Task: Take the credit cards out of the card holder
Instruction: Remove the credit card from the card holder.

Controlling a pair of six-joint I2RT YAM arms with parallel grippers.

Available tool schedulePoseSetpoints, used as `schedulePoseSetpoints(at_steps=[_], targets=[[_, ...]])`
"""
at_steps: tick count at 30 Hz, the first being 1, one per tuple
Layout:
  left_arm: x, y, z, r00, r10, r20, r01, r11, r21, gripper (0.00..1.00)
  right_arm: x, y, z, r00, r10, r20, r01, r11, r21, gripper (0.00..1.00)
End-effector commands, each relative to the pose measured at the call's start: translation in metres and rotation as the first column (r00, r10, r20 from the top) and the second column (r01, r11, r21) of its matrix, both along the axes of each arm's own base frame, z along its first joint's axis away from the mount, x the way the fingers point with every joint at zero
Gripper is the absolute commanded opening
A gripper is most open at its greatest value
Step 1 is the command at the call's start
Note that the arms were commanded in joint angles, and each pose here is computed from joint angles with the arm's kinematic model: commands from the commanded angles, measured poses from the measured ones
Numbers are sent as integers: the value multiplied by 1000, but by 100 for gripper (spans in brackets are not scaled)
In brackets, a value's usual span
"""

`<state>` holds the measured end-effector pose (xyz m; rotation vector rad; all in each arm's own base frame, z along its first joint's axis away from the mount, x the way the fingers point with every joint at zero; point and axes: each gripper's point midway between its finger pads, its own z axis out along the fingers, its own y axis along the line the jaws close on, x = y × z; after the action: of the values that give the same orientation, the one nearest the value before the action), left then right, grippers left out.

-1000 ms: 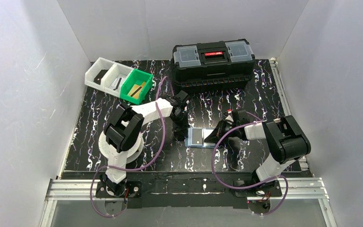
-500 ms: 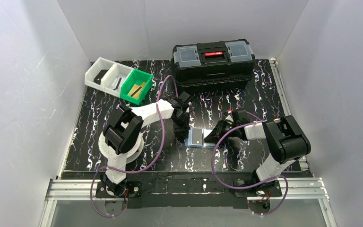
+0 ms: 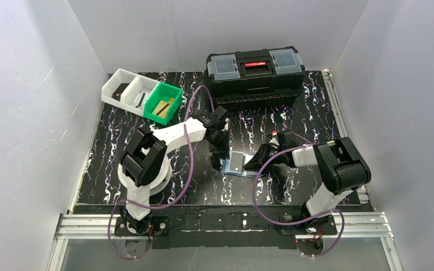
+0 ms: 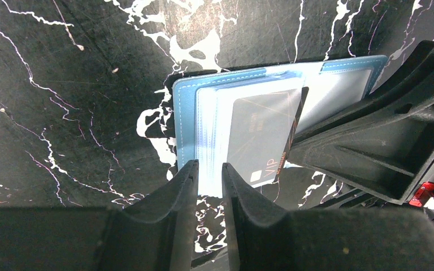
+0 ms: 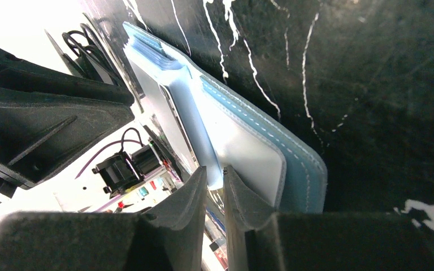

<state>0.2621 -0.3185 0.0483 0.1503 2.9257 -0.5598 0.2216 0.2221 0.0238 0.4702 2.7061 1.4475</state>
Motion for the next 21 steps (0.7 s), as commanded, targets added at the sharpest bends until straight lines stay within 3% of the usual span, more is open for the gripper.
schedulePoseSetpoints(at_steps=[1,16,21], targets=[[3,-11,28,999,-22,42,24,998,-55,19,3,0,-2,1000,2,10,-2,1000,-6,25],[-7,-17,-18,998,-27,-53,27,1000,12,1,4,-1,-2,1000,-5,11,5,1000,-11,26],[-13,-12,-31,996,6,-94,-2,999,44,0,5,-1,5,999,-17,43,17,1000,7,30]])
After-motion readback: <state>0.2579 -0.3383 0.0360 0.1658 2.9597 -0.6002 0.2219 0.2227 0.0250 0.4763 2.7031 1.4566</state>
